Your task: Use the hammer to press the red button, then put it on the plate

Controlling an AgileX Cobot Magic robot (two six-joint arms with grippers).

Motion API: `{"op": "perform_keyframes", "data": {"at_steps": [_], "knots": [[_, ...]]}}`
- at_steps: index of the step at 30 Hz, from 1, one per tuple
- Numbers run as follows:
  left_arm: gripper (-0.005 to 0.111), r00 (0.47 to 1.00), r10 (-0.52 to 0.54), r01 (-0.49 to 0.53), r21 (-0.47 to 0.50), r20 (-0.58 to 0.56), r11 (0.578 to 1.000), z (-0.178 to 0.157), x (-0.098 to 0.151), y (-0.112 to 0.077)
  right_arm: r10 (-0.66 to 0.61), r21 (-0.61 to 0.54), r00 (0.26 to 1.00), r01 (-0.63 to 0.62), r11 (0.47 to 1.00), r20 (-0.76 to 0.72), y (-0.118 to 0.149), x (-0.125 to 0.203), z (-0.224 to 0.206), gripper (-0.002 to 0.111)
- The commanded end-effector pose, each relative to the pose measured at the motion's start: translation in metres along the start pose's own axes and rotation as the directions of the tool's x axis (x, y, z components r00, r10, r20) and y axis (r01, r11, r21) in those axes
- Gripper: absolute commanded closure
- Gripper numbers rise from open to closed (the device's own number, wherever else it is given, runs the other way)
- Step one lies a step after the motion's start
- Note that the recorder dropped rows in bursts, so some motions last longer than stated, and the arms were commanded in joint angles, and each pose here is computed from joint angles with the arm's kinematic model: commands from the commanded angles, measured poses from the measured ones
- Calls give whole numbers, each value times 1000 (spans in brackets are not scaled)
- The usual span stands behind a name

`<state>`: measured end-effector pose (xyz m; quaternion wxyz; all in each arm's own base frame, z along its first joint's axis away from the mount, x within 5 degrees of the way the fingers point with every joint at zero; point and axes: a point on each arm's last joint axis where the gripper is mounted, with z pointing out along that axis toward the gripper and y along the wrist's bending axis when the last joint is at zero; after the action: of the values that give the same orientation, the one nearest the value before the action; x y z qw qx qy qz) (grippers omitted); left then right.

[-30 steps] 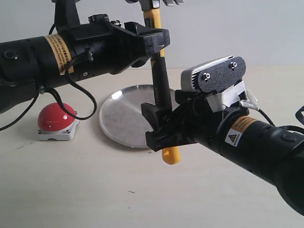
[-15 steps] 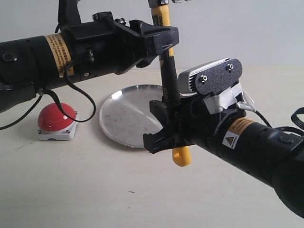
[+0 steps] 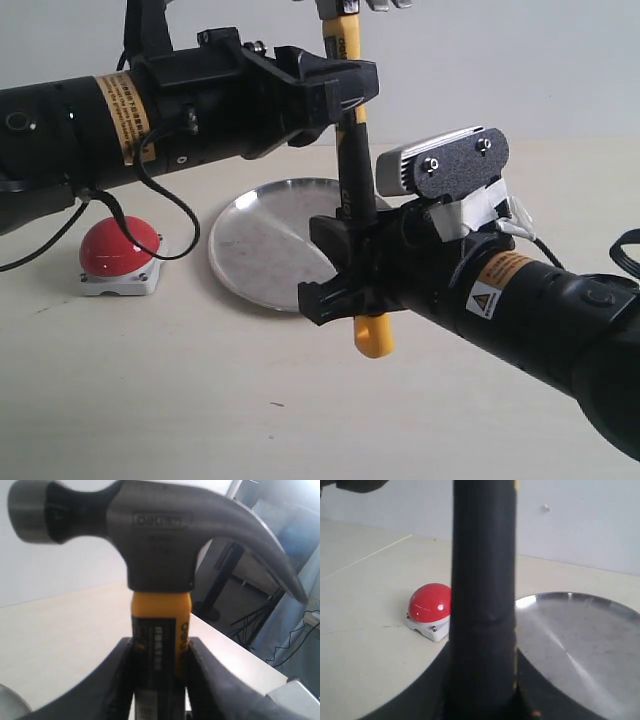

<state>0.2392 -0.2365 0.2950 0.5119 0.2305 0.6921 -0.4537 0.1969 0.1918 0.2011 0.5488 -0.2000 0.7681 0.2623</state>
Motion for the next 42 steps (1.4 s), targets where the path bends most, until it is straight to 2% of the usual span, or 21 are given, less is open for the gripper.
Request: {"op": "perform_keyframes", "data": {"at_steps": [1,3,5,7,9,10,13,14,18,22,26,31,33,37,40,42], "knots": [[46,999,15,-17,43,53,999,-4,-11,-6,64,25,998,-64,998,6,-3,0,0,108],[38,998,18,-20,33,58,999,-6,-13,-3,69,27,998,-69,997,1,-3,0,-1,108],[38,998,53,-53,4,32,999,-9,-14,-1,79,26,997,-79,997,-1,-3,-2,-3,108],[38,991,134,-134,-23,-24,991,-17,-13,-3,83,19,997,-83,996,6,-2,-8,-8,108],[42,984,168,-171,-41,-59,984,-32,-9,-7,79,13,997,-79,997,11,-1,-13,-13,108],[48,980,187,-190,-55,-62,980,-41,-10,-10,76,17,997,-77,997,13,-1,-14,-14,108],[87,976,211,-216,-106,-60,971,-76,-8,-19,61,41,998,-60,997,-12,-3,-14,-16,108],[106,971,236,-238,-122,-35,963,-99,-9,-27,43,32,998,-42,999,-44,-2,-11,-16,108],[107,952,298,-284,-168,63,944,-171,7,-47,11,11,991,-10,1000,-131,0,-3,-17,108],[107,923,362,-320,-263,130,910,-219,24,-52,6,-20,986,-9,1000,-167,3,0,-17,108],[107,894,393,-319,-311,216,895,-254,43,-53,28,-129,985,-50,990,-168,13,0,-18,108],[107,860,405,-302,-329,310,895,-278,70,-50,76,-255,985,-114,960,-155,26,-4,-20,108],[107,881,392,-269,-400,266,876,-279,80,-39,82,-284,982,-128,950,-168,30,-8,-19,108],[107,899,395,-238,-547,188,803,-284,83,-26,43,-361,980,-112,926,-195,42,-17,-12,108],[107,900,390,-197,-618,194,761,-287,82,-22,15,-363,976,-95,927,-216,51,-25,0,108],[107,897,392,-158,-683,202,713,-292,81,-18,-8,-331,968,-78,940,-251,55,-25,12,108]]}}
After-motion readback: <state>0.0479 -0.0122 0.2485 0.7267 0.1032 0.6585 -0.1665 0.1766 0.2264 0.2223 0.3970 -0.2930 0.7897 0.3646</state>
